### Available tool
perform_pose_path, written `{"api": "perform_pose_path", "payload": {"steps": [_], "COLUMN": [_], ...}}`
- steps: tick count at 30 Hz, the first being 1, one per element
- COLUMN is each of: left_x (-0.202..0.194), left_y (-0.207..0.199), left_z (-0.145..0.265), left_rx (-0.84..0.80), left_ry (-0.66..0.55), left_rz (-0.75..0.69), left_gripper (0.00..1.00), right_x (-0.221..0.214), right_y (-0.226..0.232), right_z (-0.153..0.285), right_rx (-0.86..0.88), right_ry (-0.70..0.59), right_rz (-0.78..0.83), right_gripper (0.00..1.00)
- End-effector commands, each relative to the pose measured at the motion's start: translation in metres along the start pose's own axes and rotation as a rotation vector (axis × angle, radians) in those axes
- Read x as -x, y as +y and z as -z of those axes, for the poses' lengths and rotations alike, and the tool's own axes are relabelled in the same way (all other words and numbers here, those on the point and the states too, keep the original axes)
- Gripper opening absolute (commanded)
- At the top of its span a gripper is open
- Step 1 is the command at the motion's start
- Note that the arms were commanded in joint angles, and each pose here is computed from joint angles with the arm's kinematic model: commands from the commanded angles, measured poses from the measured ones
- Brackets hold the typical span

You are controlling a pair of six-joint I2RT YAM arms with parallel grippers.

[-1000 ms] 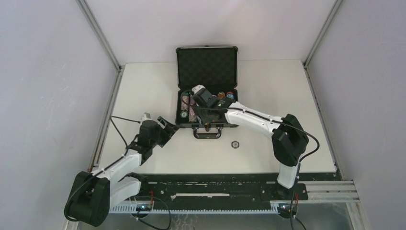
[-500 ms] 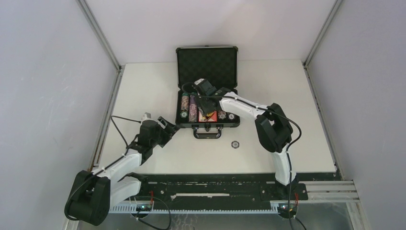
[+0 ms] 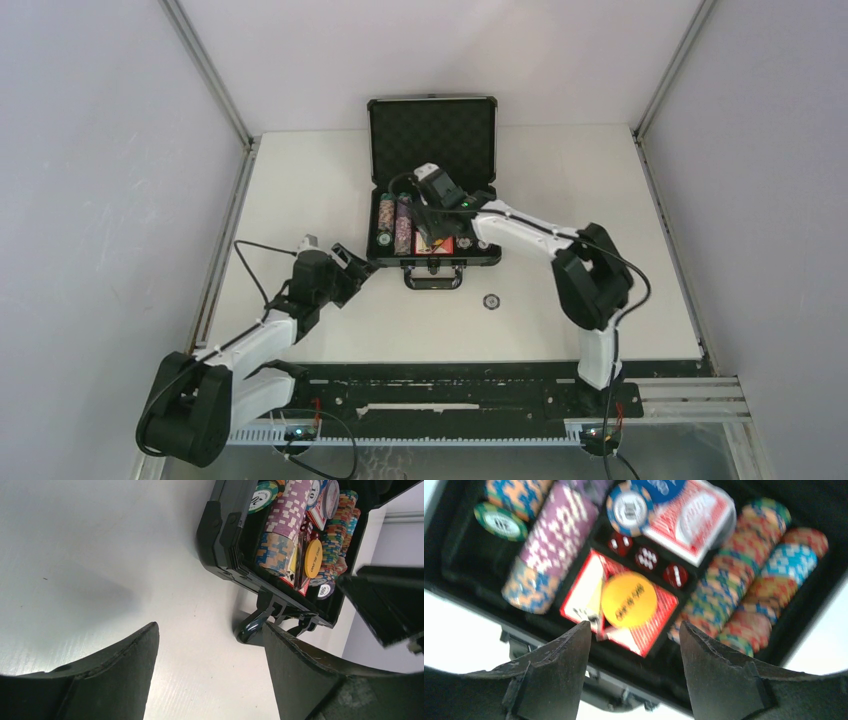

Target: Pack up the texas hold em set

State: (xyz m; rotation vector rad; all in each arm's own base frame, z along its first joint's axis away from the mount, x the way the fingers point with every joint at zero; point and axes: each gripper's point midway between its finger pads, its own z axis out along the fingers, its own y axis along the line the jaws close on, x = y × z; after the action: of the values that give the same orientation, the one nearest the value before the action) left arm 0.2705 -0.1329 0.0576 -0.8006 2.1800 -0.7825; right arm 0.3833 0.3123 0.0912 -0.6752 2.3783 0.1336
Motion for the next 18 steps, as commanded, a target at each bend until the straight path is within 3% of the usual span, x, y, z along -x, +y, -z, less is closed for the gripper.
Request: {"api": "perform_pose_path", "payload": {"steps": [1, 8, 14, 16, 18], "left_x": [0.004, 0.004, -0.029, -0.041, -0.049], "left_y": [-0.008, -0.038, -0.077, -0.077, -0.071], "left_z": [0.001, 0.019, 0.032, 0.034, 0.034], "left_rx": [-0.043, -0.111, -0.239, -0.244, -0.233], "left_ry": [-0.017, -0.083, -0.023, 0.003, 0.022], "left_rz": [-0.053, -0.225, -0.372, -0.395, -0.406], "left_gripper": [0.82, 0.85, 0.84, 0.84, 0.84], "right_x": [0.020, -0.087, -0.150, -0.158, -0.164], "right_y": [-0.022, -0.039, -0.035, -0.030, -0.025], "right_z": [0.066, 0.097, 0.085, 0.080, 0.074], "right_rx": [-0.052, -0.105, -0.131, -0.131, -0.132], "right_ry": [-0.194, -0.088, 0.014, 0.024, 0.035], "right_rz": [-0.131, -0.252, -0.314, -0.312, -0.308], "right_gripper": [0.73, 0.64, 0.35, 0.22, 0.16]}}
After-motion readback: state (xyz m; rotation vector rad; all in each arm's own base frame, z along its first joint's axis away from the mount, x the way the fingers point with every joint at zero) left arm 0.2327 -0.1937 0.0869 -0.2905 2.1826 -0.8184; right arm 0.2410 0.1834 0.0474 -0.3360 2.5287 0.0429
